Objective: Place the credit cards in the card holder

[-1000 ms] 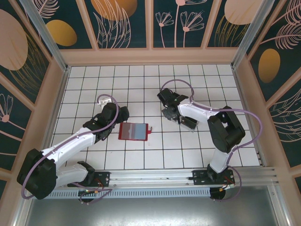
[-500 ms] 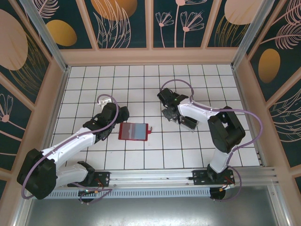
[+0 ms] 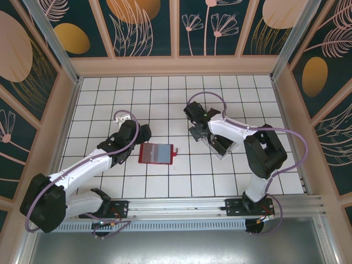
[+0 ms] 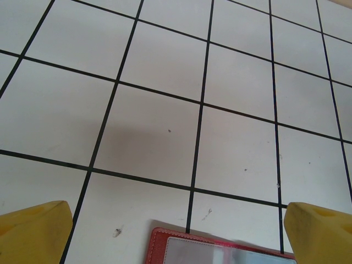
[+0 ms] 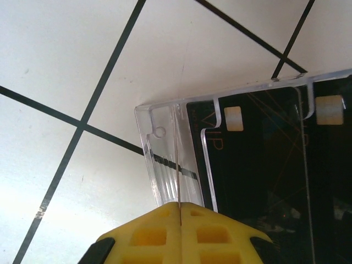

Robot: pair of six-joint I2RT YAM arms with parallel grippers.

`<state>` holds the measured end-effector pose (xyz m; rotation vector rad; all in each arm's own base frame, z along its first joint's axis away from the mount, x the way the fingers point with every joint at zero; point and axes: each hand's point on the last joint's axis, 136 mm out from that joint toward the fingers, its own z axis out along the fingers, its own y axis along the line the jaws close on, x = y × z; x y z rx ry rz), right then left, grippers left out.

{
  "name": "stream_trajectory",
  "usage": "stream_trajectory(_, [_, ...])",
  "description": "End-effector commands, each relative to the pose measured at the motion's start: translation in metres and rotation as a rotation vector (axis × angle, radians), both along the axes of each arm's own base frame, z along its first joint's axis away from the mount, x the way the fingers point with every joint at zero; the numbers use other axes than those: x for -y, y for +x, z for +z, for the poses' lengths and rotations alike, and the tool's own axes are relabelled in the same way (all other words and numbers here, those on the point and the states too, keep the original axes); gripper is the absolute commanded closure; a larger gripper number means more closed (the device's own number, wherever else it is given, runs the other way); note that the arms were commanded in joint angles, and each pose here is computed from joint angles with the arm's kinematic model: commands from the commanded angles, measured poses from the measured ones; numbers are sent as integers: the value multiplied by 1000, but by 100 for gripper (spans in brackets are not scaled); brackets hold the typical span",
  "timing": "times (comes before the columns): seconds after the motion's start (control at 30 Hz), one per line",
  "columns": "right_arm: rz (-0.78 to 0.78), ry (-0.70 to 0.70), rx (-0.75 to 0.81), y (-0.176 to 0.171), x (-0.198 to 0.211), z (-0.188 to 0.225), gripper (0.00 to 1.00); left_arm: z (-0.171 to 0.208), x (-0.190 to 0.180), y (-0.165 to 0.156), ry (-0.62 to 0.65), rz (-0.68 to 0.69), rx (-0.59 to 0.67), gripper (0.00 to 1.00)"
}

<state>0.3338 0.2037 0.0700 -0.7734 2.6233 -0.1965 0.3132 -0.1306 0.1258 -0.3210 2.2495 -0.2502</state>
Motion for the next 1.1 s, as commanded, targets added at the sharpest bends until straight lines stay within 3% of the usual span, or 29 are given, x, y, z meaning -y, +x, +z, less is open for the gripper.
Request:
stream_trajectory(0.0, [4, 24, 39, 3, -7, 26, 100, 3, 6, 4, -8, -12, 2, 1])
stream_trajectory(0.2, [-4, 75, 116, 7, -19, 62, 100, 5, 7, 6, 4, -19, 3, 1])
stream_trajectory(0.5, [-17, 291, 209, -15, -76, 113, 100, 12, -1, 2, 15, -4, 35, 1])
stream_trajectory(0.87, [-192, 1003, 65, -63, -152, 114, 100, 23, -34, -6, 33, 153, 90, 1])
stream_trajectory(1.07, [-273, 1076, 23, -75, -172, 84, 100, 22, -35, -2, 27, 164, 78, 1])
